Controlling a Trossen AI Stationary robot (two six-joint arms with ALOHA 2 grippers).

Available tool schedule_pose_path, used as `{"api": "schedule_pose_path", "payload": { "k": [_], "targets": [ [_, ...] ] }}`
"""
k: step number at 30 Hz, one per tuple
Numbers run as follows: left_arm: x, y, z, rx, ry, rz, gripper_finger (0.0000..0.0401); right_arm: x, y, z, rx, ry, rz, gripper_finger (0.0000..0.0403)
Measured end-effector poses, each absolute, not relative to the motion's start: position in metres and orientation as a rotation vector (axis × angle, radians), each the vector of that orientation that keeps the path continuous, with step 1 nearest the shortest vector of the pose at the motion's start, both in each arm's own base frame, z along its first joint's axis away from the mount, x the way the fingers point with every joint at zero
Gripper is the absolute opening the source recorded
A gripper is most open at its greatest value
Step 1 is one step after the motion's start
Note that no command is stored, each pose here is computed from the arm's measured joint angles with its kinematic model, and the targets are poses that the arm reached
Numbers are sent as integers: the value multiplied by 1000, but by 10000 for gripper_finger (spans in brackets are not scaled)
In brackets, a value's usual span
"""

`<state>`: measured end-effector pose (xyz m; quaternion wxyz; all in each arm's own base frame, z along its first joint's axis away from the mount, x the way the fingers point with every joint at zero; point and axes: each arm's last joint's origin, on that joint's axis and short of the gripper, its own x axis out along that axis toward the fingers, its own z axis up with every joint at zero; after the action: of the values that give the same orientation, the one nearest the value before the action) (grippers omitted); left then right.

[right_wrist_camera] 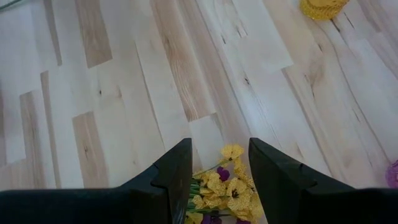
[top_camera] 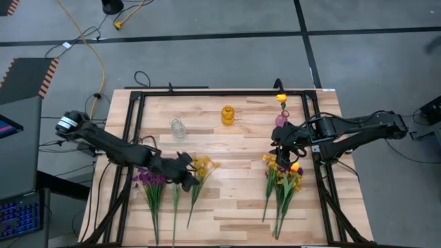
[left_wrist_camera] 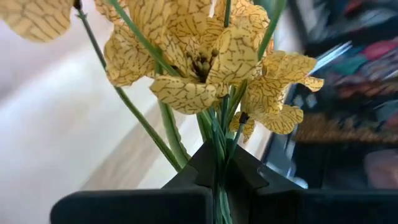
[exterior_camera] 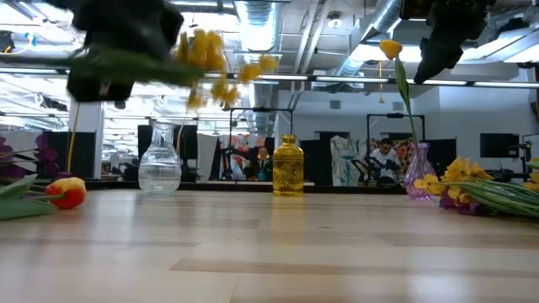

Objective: Sort flowers into vase by color
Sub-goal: Put the left yellow flowers into the transparent vase

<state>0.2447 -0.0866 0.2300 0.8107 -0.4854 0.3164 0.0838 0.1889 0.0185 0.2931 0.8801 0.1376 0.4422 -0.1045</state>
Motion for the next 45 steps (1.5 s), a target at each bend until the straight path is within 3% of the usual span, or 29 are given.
{"api": "schedule_pose_path", "payload": {
  "k": [8,21,33,45],
  "targets": [
    [210,-65,273,-835,394,295,1,189,18,293,287,923,-218,185],
    [168,-39,306,-468,135,571,1,189,18,293,287,922,-218,185],
    [135,-21,327,-252,6,809,1,189,18,293,287,922,-218,185],
    [127,-17,330,-91,14,985,1,189,18,293,287,921,-218,185]
  ]
}}
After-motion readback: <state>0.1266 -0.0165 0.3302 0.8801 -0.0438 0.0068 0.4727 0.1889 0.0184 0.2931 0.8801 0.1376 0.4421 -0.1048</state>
